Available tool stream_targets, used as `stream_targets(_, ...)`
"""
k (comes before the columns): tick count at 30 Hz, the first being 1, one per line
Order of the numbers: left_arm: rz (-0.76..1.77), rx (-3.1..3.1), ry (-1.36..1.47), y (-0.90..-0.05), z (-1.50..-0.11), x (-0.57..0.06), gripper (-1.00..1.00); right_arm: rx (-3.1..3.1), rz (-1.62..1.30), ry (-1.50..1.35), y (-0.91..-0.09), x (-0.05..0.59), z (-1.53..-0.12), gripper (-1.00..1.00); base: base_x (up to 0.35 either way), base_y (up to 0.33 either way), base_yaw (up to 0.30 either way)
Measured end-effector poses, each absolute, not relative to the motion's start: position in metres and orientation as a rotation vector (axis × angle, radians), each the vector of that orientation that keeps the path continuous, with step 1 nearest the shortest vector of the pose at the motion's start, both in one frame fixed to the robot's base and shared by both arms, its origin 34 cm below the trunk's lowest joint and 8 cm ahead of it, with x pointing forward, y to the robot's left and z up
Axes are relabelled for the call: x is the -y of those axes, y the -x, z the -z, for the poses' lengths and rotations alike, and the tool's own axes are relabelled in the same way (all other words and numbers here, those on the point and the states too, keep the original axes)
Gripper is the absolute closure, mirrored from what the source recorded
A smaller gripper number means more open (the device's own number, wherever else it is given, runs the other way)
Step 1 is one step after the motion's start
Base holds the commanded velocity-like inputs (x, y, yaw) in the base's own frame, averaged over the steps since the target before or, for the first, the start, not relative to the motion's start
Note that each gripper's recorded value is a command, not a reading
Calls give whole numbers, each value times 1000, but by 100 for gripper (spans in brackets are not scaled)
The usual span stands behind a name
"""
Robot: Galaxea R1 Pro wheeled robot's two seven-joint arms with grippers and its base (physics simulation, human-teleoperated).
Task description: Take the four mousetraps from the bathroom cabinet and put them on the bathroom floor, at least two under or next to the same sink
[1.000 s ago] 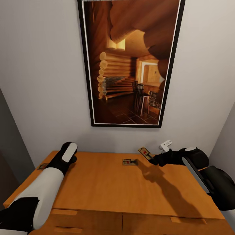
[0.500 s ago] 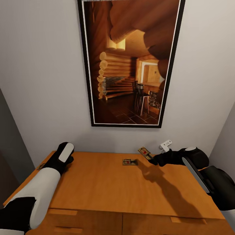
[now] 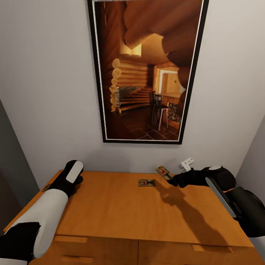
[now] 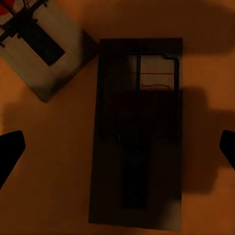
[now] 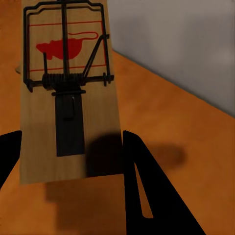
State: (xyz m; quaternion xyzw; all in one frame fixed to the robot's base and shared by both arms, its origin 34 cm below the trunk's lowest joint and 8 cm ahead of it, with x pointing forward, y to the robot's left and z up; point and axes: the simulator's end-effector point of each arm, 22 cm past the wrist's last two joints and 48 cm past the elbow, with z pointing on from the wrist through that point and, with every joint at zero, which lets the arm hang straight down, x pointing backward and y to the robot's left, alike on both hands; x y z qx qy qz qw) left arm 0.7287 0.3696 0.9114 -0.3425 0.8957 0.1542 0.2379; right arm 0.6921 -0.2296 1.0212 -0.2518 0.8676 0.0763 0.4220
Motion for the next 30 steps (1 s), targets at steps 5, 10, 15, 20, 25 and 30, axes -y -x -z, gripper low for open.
stream_targets(5, -422, -2453, 936, -729, -913, -370, -100, -2174, -212, 621, -693, 227, -1021, 100, 0, 0, 0)
stream_targets(10, -423, -2454, 936, -729, -913, -370, -100, -2174, -212, 625, -692, 226, -1021, 100, 0, 0, 0)
stream_targets(15, -423, -2455, 935, -729, -913, -370, -100, -2170, -213, 609, -694, 229, -1023, 100, 0, 0, 0)
stream_targets(20, -421, -2456, 935, -729, -913, -369, -100, -2169, -214, 604, -694, 230, -1024, 100, 0, 0, 0)
stream_targets(25, -421, -2455, 934, -729, -913, -369, -100, -2168, -214, 602, -695, 231, -1025, 100, -13, 0, 0)
stream_targets(30, -423, -2456, 935, -729, -912, -368, -100, -2169, -214, 602, -695, 231, -1024, 100, -206, 0, 0)
